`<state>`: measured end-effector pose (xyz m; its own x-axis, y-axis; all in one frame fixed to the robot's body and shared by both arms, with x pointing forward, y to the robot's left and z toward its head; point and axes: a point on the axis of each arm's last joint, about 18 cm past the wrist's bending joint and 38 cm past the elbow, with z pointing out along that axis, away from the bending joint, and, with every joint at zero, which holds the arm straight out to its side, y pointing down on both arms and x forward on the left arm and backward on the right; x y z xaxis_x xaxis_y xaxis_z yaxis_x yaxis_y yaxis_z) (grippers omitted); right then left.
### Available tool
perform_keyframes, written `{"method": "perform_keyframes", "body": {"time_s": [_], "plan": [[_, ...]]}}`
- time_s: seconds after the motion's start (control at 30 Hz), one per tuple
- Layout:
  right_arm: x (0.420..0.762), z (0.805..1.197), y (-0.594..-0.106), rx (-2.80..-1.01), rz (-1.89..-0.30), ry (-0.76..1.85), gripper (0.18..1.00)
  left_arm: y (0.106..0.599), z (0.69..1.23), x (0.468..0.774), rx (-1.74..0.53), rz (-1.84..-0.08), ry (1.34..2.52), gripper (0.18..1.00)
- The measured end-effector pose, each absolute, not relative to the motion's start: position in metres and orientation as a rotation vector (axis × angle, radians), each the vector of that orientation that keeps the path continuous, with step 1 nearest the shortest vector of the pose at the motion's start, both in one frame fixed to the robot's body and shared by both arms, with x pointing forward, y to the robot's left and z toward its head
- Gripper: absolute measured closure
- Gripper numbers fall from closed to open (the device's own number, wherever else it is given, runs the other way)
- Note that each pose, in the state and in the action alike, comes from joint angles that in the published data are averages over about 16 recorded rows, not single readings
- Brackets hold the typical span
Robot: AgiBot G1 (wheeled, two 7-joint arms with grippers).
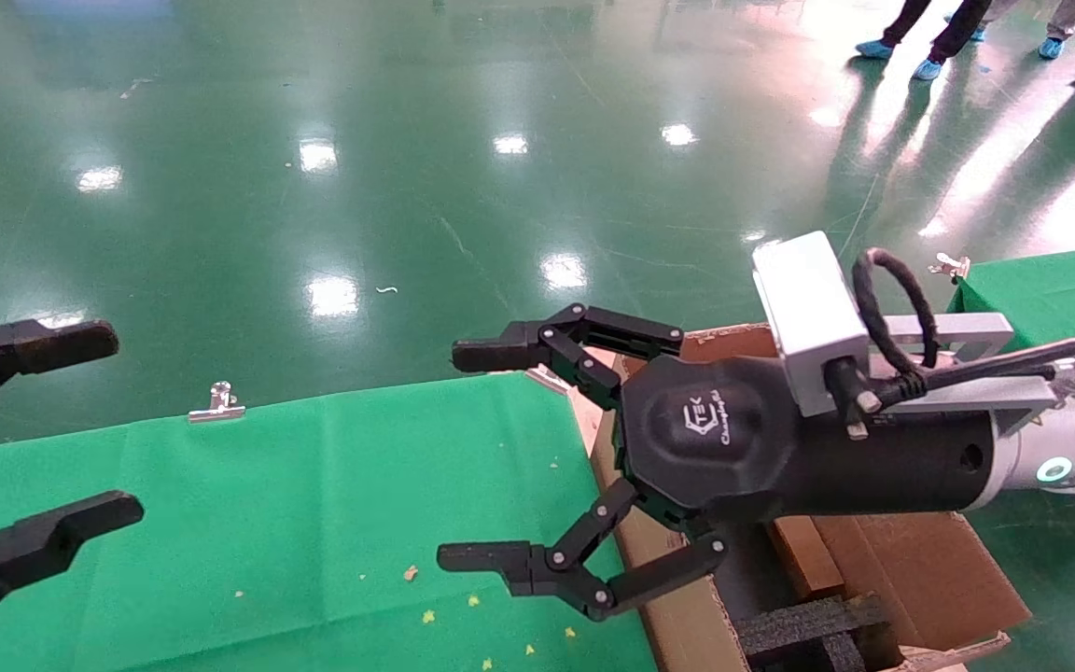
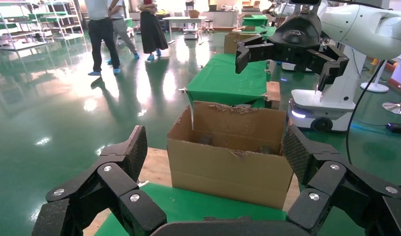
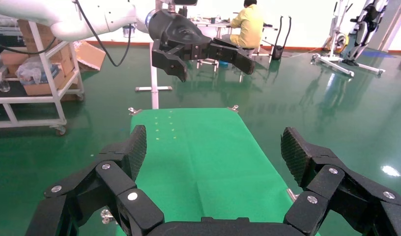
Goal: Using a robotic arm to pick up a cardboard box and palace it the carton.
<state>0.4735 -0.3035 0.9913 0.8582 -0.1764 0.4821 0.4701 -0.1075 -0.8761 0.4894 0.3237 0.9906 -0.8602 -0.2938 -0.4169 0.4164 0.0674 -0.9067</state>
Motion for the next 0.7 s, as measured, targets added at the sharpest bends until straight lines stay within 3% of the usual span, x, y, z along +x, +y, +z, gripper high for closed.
{"method": "perform_keyframes", "body": {"time_s": [0.7], "plan": [[0.4752, 0.9918, -0.3022, -1.596, -0.552, -0.23, 0.178, 0.3237, 0.9906, 0.4894, 0.122, -1.845, 1.848, 0.184]]}}
